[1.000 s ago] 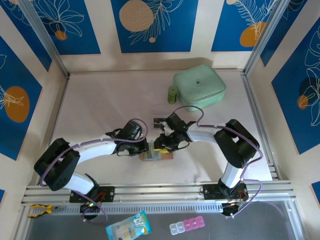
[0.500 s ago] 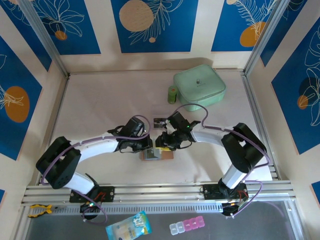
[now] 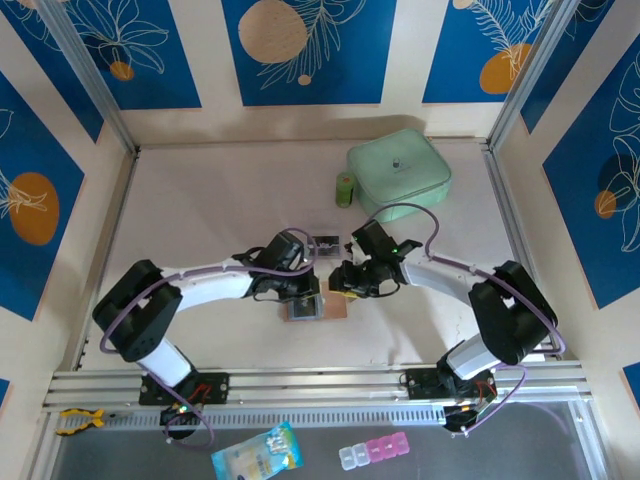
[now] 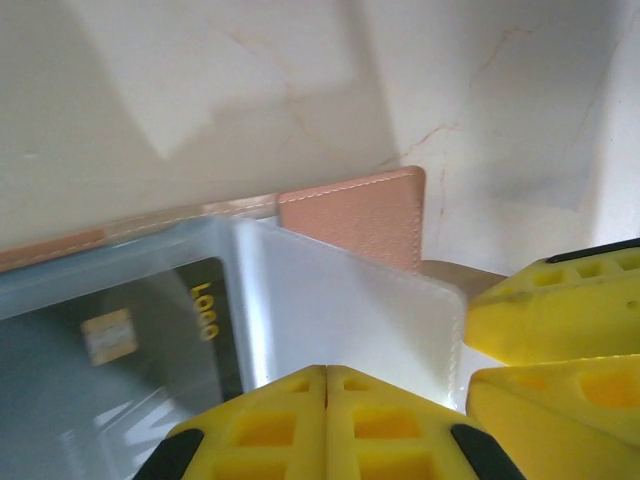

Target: Take the credit cards out of the card holder

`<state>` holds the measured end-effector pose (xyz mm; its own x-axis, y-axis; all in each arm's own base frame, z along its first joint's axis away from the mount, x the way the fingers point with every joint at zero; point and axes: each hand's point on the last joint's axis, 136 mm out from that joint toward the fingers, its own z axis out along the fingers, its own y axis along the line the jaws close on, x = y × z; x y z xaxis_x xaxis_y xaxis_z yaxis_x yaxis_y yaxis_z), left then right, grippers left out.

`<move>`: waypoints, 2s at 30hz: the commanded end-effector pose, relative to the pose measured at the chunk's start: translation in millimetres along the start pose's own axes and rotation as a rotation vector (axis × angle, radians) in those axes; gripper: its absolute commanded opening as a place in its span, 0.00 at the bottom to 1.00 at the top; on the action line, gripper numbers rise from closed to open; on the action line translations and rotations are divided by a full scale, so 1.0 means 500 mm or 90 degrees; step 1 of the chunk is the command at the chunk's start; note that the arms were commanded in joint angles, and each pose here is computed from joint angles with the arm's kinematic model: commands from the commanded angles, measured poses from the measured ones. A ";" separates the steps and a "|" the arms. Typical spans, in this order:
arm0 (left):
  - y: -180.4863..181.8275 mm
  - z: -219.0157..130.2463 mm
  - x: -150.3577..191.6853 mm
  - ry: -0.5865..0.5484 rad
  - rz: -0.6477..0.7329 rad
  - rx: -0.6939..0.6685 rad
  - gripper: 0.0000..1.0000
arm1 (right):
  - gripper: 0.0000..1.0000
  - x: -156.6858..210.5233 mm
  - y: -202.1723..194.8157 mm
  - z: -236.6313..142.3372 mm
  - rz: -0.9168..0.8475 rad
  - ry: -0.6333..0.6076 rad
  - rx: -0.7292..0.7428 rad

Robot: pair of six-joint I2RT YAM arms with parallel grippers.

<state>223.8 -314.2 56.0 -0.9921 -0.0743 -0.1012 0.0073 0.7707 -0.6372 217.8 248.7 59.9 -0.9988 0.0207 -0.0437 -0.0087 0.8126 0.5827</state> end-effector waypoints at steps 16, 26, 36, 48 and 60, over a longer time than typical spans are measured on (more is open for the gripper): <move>-0.043 0.062 0.016 0.053 0.014 0.010 0.07 | 0.40 0.012 -0.033 -0.037 0.007 -0.018 0.003; -0.039 0.003 -0.014 -0.005 0.034 0.007 0.07 | 0.40 0.008 0.013 -0.032 -0.010 -0.010 -0.036; 0.055 -0.067 -0.015 -0.056 -0.010 -0.022 0.07 | 0.39 0.006 0.065 0.003 -0.027 0.016 -0.064; 0.129 -0.077 0.008 -0.055 -0.057 -0.026 0.16 | 0.39 0.021 0.104 0.060 -0.048 0.064 -0.062; 0.158 -0.055 0.020 -0.032 -0.070 -0.049 0.18 | 0.39 0.026 0.120 0.091 -0.057 0.087 -0.057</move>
<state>214.6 -241.1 34.4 -0.9755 -0.1994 -0.0935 -0.1054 0.7956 -0.5966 206.2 315.6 51.2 -0.9925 -0.1221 -0.0027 -0.0964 0.7699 0.6309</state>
